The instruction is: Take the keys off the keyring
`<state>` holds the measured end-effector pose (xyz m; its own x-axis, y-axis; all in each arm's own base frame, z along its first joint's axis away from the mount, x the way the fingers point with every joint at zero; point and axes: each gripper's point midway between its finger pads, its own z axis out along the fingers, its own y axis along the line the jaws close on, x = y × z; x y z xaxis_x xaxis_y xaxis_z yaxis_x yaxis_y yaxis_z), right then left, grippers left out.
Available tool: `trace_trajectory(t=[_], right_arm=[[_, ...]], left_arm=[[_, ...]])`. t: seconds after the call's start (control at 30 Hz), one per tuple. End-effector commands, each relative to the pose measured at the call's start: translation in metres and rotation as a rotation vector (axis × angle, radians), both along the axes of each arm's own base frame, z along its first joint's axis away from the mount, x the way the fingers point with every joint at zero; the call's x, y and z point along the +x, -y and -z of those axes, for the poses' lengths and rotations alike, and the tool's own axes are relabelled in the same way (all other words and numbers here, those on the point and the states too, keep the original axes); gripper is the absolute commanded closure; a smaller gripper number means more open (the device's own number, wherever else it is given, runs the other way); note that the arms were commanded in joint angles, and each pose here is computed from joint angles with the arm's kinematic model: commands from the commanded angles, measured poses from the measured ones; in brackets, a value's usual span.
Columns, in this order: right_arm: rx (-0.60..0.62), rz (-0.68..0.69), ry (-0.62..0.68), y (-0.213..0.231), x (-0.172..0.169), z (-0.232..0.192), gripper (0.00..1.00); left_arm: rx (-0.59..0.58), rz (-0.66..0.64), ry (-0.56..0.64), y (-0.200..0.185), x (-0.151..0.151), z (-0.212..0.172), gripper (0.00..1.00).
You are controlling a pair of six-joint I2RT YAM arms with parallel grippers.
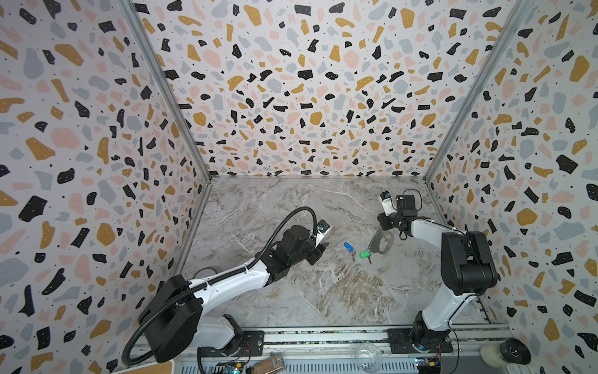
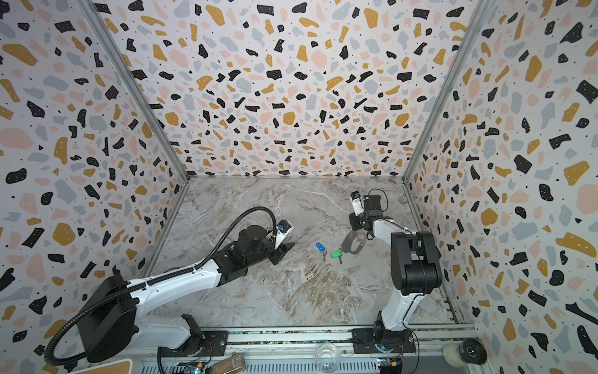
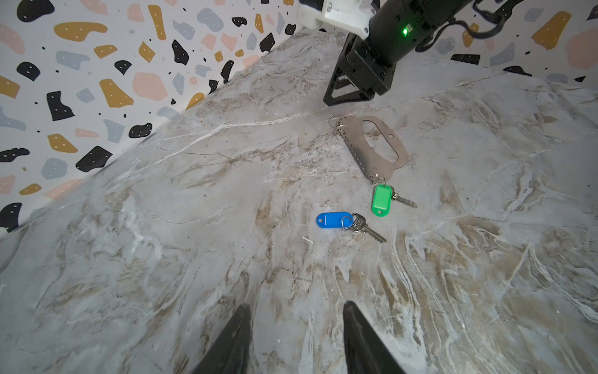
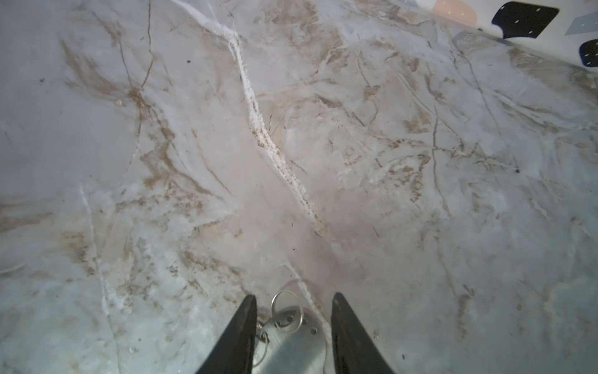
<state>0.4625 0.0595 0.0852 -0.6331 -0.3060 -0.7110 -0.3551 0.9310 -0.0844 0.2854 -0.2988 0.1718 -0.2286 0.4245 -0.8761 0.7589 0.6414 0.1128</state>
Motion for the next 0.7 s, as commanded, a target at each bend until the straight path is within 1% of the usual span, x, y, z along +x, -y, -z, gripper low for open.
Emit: trace_trajectory(t=[0.0,0.07,0.13,0.2,0.27,0.37,0.43,0.53,0.67], right_arm=[[0.027,0.002,0.057,-0.001,0.008,-0.041,0.57],[0.055,-0.003,0.089,-0.004,0.002,-0.064,0.55],[0.082,-0.016,0.094,-0.013,-0.012,-0.079,0.5],[0.114,-0.047,0.069,-0.027,-0.032,-0.083,0.47],[0.119,-0.057,0.033,-0.041,-0.052,-0.08,0.43],[0.17,-0.08,-0.045,-0.067,-0.088,-0.063,0.39],[0.237,-0.07,-0.107,-0.08,-0.11,-0.048,0.37],[0.29,-0.034,-0.192,-0.088,-0.133,-0.021,0.36],[0.343,0.018,-0.284,-0.088,-0.15,0.009,0.36]], left_arm=[[-0.005,0.004,0.052,0.003,0.004,-0.021,0.52],[-0.001,0.011,0.058,0.005,0.004,-0.025,0.51],[-0.006,0.021,0.068,0.008,0.004,-0.03,0.5],[-0.007,0.031,0.076,0.011,0.003,-0.033,0.49],[-0.006,0.041,0.083,0.014,0.003,-0.036,0.49],[-0.01,0.053,0.093,0.019,0.001,-0.041,0.47],[-0.011,0.057,0.101,0.021,0.001,-0.045,0.46],[-0.019,0.053,0.11,0.02,-0.001,-0.049,0.46],[-0.028,0.042,0.114,0.017,-0.003,-0.05,0.45]])
